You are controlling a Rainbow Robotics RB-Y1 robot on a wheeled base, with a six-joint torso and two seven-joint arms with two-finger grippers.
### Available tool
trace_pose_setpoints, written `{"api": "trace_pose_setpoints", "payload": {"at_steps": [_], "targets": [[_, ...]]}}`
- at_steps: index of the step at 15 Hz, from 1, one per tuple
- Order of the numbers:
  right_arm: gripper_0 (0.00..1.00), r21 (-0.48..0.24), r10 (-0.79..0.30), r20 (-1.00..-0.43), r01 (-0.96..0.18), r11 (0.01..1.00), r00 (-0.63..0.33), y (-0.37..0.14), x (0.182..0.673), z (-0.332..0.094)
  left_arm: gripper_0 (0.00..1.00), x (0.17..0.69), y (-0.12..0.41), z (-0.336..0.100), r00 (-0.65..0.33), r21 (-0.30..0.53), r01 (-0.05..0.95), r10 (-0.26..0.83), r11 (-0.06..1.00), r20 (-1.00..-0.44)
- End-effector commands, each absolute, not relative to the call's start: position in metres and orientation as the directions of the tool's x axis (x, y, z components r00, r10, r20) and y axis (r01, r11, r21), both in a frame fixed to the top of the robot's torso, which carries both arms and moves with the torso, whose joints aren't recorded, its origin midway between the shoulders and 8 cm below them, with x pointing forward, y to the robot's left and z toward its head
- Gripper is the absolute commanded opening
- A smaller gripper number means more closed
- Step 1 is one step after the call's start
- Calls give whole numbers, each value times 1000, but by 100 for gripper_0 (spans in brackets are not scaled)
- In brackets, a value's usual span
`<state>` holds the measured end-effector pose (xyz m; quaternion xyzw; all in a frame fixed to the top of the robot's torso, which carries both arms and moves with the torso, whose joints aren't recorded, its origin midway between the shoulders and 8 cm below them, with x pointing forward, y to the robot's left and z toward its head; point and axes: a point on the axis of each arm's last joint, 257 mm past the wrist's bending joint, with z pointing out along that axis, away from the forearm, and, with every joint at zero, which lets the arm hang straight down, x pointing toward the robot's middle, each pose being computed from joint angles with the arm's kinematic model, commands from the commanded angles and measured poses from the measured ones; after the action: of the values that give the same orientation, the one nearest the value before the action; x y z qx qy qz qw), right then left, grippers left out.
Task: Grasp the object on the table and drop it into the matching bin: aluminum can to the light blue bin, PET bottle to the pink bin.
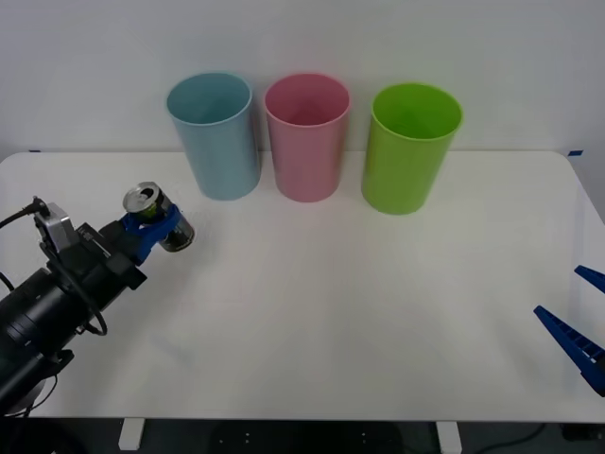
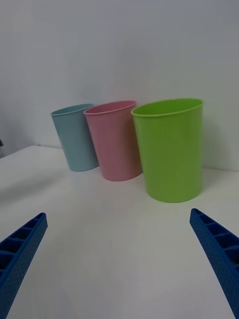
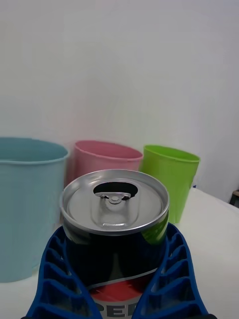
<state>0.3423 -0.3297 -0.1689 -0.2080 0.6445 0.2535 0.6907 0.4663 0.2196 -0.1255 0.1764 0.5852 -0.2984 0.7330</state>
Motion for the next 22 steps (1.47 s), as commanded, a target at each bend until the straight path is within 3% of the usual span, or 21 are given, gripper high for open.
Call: {"api": "trace_pose_setpoints", "payload": {"at_steps": [1, 8, 15, 22], "targets": [[100, 39, 82, -996, -618, 785, 41, -330, 342, -169, 0, 475, 239, -105, 171, -89, 611, -241, 787, -955], [100, 39, 82, -996, -618, 785, 41, -330, 342, -169, 1, 519, 262, -53, 256, -35, 524, -196, 851, -946], [100, 39, 82, -996, -618, 785, 41, -330, 342, -169, 3, 565, 238, 1, 243, -34, 533, -192, 845, -951], [100, 39, 82, -996, -618, 785, 41, -330, 342, -169, 2, 630, 209, 16, 208, 0, 536, -131, 844, -969]]}}
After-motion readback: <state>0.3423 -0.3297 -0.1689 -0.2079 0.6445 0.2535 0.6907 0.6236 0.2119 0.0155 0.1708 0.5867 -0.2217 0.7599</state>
